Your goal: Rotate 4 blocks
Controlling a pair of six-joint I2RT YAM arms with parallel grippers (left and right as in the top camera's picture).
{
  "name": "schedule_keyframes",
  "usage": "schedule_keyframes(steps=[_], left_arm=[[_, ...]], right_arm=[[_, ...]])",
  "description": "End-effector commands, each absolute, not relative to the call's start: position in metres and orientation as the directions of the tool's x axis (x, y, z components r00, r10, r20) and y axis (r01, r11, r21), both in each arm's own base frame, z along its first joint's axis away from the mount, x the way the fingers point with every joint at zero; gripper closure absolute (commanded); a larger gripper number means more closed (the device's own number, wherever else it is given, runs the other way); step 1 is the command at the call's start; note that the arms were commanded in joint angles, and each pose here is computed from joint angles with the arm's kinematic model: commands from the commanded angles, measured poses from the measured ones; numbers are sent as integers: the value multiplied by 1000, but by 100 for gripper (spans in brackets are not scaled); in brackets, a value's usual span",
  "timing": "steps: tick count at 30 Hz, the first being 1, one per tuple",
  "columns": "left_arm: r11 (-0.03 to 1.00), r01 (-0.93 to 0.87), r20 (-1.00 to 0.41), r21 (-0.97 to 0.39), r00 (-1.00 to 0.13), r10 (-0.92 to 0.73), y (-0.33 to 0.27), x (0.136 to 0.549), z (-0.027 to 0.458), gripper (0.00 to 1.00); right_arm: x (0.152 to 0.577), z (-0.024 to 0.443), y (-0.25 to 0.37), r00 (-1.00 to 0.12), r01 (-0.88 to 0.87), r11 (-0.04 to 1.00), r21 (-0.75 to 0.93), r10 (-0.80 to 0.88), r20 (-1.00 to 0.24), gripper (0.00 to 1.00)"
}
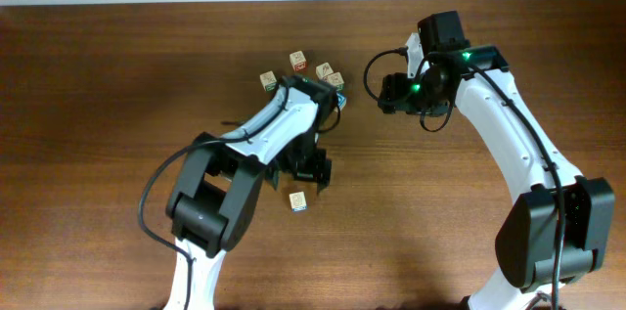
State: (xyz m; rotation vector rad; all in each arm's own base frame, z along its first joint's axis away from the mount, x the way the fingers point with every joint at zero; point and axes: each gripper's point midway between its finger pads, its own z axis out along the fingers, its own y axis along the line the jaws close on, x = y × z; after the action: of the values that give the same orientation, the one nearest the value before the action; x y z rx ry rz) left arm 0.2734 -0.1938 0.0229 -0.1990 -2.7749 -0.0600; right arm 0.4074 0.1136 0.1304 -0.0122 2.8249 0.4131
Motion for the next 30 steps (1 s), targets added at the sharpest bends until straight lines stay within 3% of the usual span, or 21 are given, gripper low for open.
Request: schedule_keyframes(steps=[1, 4, 8, 14, 16, 18, 22, 30], left_arm=[[996, 81, 89, -41, -992, 85, -183, 330, 105, 15], [994, -53, -174, -99, -982, -70, -133, 382, 185, 16], [962, -237, -353, -139, -895, -272, -50, 419, 229, 16], [911, -381, -392, -156, -823, -411, 15, 433, 232, 15], [907, -391, -400, -158, -815, -420, 20, 435, 233, 2], [907, -390, -399, -159, -815, -420, 20, 435, 233, 1], [907, -389, -399, -159, -815, -420, 20, 435, 233, 1], [907, -389, -399, -159, -815, -420, 20, 435, 233, 1]], right_arm=[[407, 130, 121, -962, -58, 947, 315, 31, -272, 32], [404, 136, 140, -961, -100, 933, 345, 0, -278, 34], [399, 154, 200, -933, -215, 914, 345, -89, -347, 41], [403, 135, 274, -903, -214, 930, 299, -72, -424, 48], [405, 100, 301, -917, -228, 924, 306, -98, -387, 49], [404, 77, 315, -926, -240, 926, 290, -129, -354, 49], [407, 43, 308, -935, -217, 952, 218, -139, -325, 50], [409, 29, 323, -914, -283, 936, 208, -198, -353, 50]])
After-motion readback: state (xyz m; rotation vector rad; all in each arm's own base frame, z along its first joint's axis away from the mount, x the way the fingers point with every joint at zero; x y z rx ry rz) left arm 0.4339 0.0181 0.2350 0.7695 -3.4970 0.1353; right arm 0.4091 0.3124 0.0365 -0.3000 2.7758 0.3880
